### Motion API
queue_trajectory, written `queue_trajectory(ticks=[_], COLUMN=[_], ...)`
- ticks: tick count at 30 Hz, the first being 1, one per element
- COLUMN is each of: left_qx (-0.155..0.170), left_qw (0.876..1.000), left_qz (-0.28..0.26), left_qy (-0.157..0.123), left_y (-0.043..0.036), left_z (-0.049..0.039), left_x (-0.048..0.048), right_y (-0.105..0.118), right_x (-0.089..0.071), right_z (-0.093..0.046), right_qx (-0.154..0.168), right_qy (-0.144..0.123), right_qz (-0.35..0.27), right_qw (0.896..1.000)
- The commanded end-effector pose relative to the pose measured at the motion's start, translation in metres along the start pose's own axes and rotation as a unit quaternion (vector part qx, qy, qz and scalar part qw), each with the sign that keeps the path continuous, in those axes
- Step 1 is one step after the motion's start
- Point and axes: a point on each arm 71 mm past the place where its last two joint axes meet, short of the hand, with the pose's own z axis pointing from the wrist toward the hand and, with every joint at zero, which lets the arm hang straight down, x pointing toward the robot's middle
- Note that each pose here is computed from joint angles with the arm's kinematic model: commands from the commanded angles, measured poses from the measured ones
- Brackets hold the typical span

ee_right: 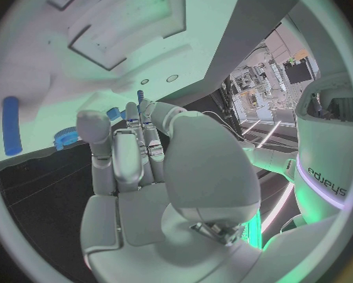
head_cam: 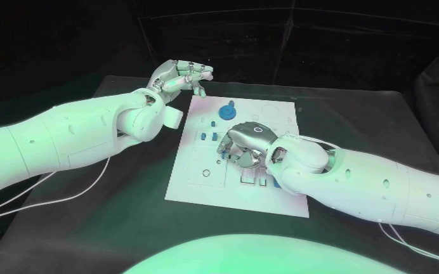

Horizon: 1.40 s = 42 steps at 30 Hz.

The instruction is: Assemble the parts on the task board

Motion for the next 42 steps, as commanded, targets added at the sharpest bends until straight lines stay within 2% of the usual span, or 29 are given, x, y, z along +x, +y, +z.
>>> queue_trajectory(ticks=[1,16,30,42], left_qx=[0.003,0.001,-0.001,-0.002], left_qw=[1.0,1.0,1.0,1.0], left_qz=[-0.005,-0.006,-0.006,-0.006], left_qy=[0.005,0.006,0.007,0.008], left_y=[-0.0013,-0.0009,-0.0004,-0.0001], left_z=[0.0007,0.0007,0.001,0.0012], left_x=[0.0021,0.0017,0.0009,0.0005], right_y=[0.003,0.008,0.007,0.009], right_x=[0.005,0.015,0.017,0.02], right_z=[0.002,0.008,0.01,0.011], right_qx=[-0.011,-0.014,-0.01,-0.013], right_qy=[0.01,0.012,0.009,0.025], right_qz=[-0.007,-0.008,-0.019,-0.028], right_qw=[1.0,1.0,1.0,0.999])
